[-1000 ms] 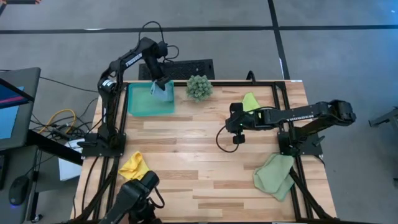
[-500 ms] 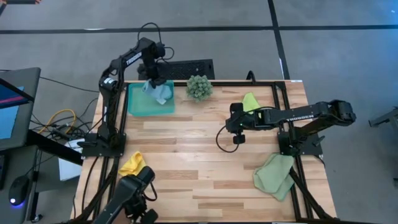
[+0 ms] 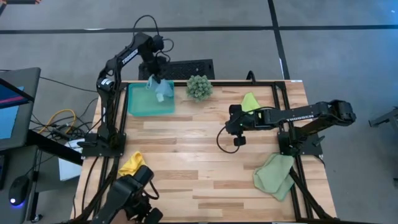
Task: Fold microfiber towels
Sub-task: Put the folded blue microfiber cloth into the blue bin
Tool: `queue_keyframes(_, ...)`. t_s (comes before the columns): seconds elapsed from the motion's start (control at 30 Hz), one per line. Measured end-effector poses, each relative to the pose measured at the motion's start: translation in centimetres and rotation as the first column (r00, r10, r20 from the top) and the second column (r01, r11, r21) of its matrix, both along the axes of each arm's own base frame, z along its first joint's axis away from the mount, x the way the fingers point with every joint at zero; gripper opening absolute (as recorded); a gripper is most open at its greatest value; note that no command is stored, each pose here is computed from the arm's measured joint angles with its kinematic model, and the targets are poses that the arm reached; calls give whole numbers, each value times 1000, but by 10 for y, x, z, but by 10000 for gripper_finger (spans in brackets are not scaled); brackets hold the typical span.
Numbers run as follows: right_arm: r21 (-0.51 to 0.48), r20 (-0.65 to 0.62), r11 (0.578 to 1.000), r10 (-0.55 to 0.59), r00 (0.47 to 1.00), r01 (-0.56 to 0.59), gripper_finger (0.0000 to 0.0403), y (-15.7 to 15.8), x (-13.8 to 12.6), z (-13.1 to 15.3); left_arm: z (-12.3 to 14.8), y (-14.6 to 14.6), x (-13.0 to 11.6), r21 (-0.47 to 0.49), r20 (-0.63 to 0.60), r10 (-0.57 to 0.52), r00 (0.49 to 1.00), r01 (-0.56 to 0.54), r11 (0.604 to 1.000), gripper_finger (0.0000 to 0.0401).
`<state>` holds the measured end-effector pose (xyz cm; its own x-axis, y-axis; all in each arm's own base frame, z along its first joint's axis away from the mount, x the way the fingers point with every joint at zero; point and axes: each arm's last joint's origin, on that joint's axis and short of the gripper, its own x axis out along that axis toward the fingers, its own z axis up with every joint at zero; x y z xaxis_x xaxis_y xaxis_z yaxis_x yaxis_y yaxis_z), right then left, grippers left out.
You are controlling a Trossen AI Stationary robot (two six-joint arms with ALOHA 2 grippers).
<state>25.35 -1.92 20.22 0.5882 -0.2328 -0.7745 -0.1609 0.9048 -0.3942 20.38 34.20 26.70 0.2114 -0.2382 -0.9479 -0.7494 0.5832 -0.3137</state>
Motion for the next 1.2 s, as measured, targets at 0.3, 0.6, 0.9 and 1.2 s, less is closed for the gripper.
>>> queue_keyframes(0.3,4,1,1000,-5,1000,5,118,0,0,0,38,-11,28,155,186,-262,947,235,960,9)
queue_keyframes(0.6,1,1,1000,-2,1000,2,118,0,0,0,11,-11,20,72,102,-248,963,241,968,9)
queue_keyframes(0.9,1,3,1000,-1,1000,1,118,0,0,0,68,-24,29,214,276,-279,920,225,951,9)
queue_keyframes(1.2,3,5,1000,-5,1000,5,118,0,0,0,94,-37,45,346,362,-450,817,330,878,9)
